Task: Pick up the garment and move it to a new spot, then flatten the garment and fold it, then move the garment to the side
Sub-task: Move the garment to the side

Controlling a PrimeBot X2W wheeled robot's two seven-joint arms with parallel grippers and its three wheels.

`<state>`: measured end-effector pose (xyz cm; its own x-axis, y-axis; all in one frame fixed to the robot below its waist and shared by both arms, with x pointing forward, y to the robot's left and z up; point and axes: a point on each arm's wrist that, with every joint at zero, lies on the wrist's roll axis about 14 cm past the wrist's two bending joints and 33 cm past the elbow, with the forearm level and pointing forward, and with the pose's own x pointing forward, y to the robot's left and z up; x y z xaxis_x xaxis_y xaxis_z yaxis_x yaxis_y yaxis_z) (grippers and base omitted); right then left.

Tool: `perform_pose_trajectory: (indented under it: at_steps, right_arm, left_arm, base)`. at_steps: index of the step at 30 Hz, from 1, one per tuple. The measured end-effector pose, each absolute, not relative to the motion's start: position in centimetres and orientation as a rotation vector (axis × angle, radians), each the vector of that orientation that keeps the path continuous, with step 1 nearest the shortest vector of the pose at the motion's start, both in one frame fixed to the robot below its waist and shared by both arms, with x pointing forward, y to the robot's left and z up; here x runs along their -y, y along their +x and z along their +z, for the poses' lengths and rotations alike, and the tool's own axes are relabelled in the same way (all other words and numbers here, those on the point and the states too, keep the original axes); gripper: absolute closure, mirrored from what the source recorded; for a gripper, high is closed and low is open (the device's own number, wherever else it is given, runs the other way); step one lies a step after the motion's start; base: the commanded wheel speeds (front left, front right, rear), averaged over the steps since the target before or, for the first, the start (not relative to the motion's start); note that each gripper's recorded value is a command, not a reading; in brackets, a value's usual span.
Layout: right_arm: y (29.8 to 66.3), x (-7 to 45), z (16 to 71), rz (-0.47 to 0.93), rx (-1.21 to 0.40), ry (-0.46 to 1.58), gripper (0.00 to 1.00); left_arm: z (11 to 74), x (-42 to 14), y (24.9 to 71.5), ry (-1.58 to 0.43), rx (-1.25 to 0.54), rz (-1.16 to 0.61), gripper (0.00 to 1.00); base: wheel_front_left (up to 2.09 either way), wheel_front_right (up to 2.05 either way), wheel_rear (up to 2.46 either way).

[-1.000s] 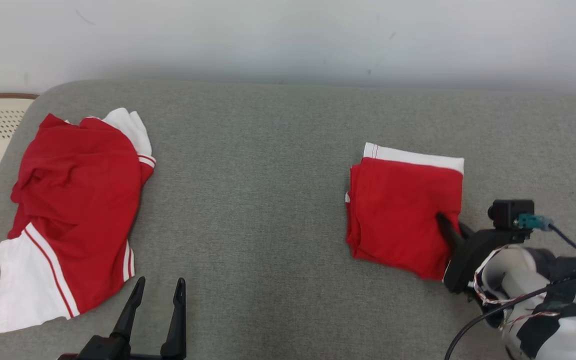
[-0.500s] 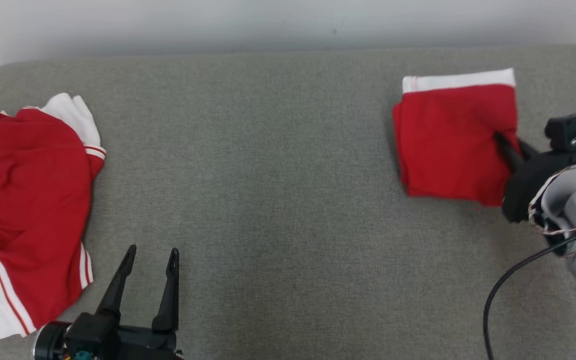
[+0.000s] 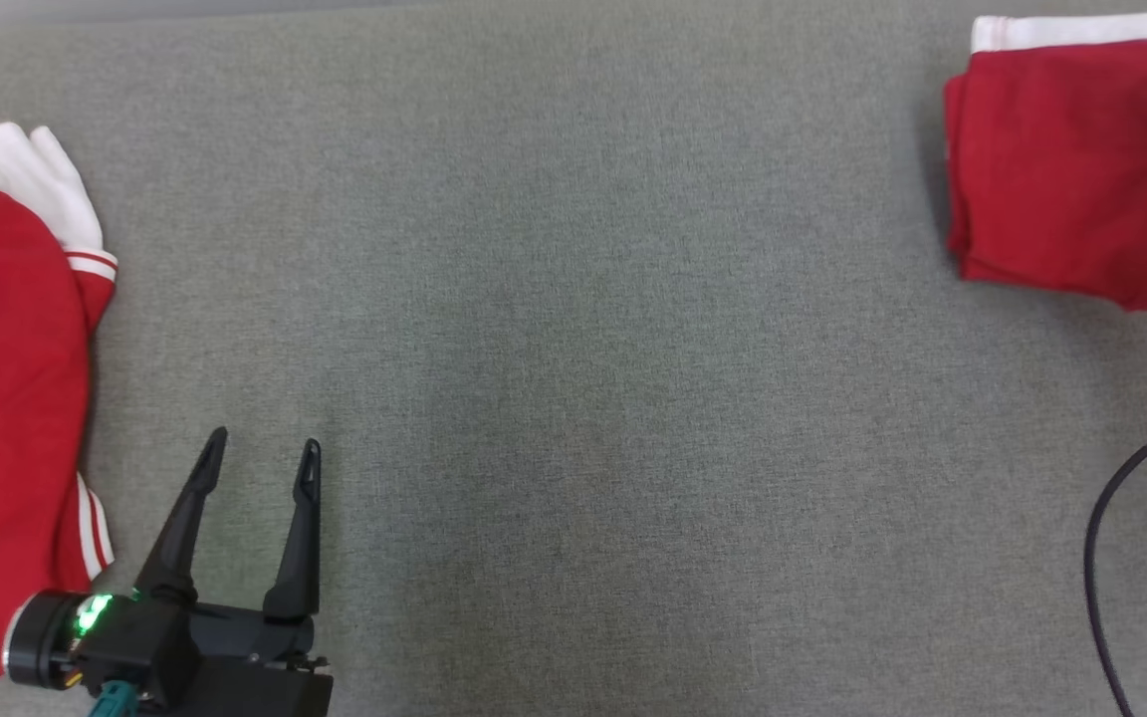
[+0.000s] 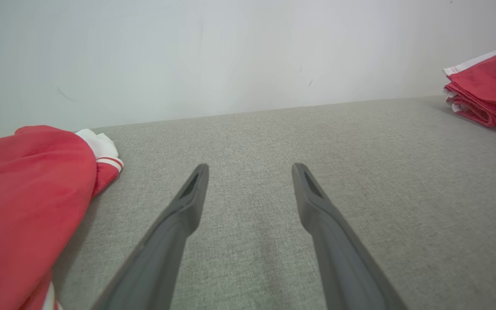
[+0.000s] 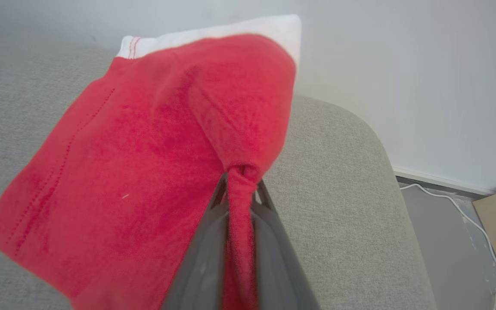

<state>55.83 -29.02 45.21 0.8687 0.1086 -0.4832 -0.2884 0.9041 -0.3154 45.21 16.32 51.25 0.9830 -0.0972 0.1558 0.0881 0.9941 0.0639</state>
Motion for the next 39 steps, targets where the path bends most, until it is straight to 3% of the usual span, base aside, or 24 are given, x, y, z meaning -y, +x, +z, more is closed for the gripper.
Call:
perform_pose_trajectory:
  at_steps: [11,21,22,23,24,32,39]
  right_arm:
    - [57.4,33.5,46.3,0.131,-0.501,-0.472,1.0]
    - [58.5,34.2,45.5,0.117,-0.514,-0.504,1.0]
    - [58.6,34.4,45.6,0.112,-0.512,-0.508,0.92]
    - [58.7,34.5,45.7,0.11,-0.507,-0.518,0.59]
    - [58.8,34.6,45.8,0.108,-0.504,-0.524,0.03]
    - [59.3,35.4,47.4,0.084,-0.457,-0.571,0.0]
    - [59.9,34.0,50.2,0.082,-0.331,-0.49,0.0]
  left_arm:
    - [51.5,-16.7,46.0,0.097,0.186,-0.091,0.0]
    - [50.7,-17.3,46.1,0.112,0.171,-0.074,0.0]
    - [50.7,-17.3,46.1,0.113,0.17,-0.072,0.0]
    - [50.7,-17.4,46.1,0.114,0.17,-0.07,0.0]
    - [50.8,-17.4,46.0,0.114,0.17,-0.069,0.0]
    - [50.9,-17.6,45.9,0.107,0.173,-0.058,0.0]
    - [51.5,-17.3,45.5,0.079,0.182,-0.05,0.0]
  base:
    - [0.0,0.0,0.0]
    - [0.0,0.0,0.0]
    - [0.0,0.0,0.0]
    - [0.0,0.0,0.0]
    - [0.0,0.0,0.0]
    - [0.0,0.0,0.0]
    - [0.0,0.0,0.0]
